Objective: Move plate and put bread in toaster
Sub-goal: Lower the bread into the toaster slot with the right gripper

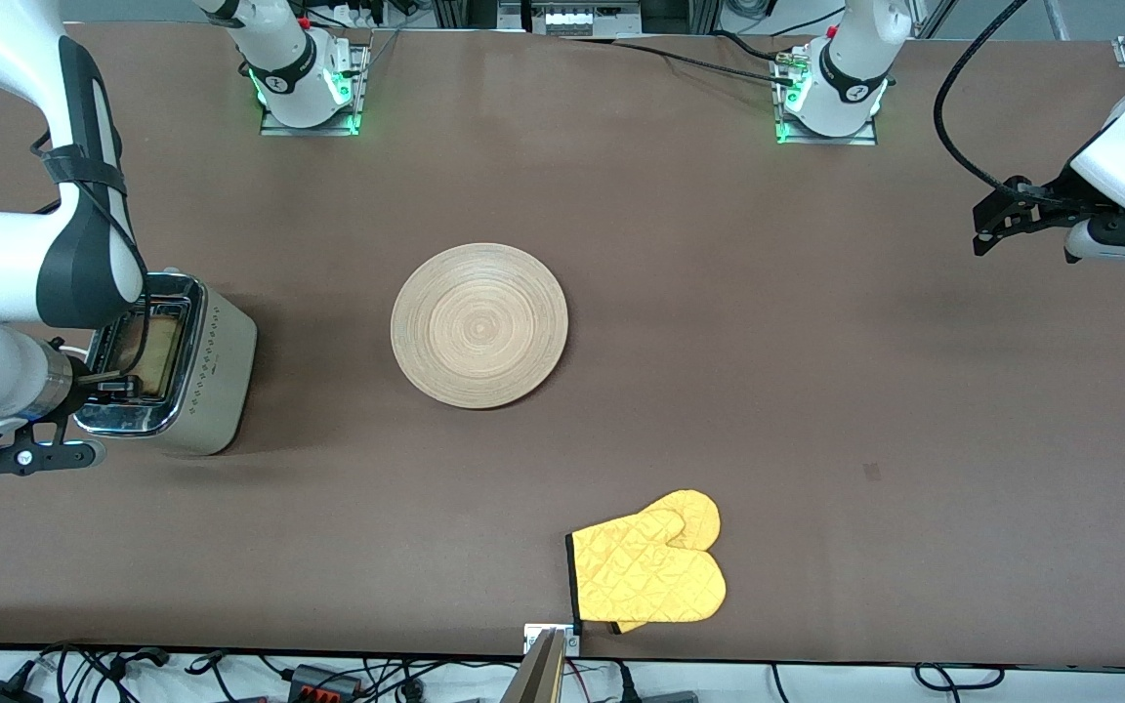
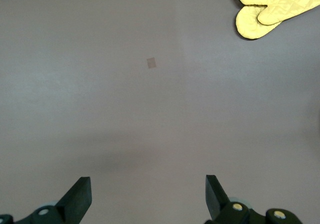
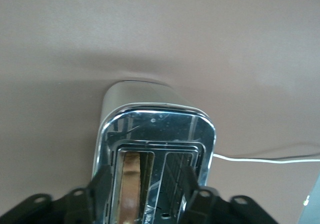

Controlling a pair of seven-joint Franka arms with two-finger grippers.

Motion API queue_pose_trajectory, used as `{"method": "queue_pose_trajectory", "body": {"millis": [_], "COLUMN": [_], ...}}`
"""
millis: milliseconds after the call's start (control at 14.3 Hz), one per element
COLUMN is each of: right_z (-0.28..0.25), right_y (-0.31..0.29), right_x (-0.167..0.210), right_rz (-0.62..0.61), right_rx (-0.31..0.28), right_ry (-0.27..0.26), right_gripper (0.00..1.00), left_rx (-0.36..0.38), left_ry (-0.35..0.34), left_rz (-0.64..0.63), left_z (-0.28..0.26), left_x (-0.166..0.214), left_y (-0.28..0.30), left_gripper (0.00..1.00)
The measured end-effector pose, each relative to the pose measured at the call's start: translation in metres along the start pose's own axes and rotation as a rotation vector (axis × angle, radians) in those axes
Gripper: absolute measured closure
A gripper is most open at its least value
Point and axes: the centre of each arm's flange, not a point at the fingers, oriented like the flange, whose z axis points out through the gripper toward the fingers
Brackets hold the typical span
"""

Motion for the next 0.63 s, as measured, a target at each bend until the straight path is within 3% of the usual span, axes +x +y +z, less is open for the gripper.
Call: {"method": "queue_pose_trajectory", "body": {"millis": [209,418,627], "right_z": [-0.009,-0.042,-0.094], "right_y": [0.001,0.0,0.004], "right_x": [-0.004,-0.017,-0.036], "right_rz": [0.007,0.034,0.04], "right_rx": [0.022,0.156,0.207], "right_ry": [-0.011,0.012,0.067], "right_gripper": [0.01,0.0,0.0], "left_rx": [0.0,0.0,0.0], "left_ry": [0.0,0.0,0.0], "left_rz": [0.0,0.001,0.001], "left_z": [0.0,0.0,0.0], "left_x": [0.0,0.0,0.0], "left_y": [0.0,0.0,0.0], "left_gripper": [0.0,0.0,0.0]}}
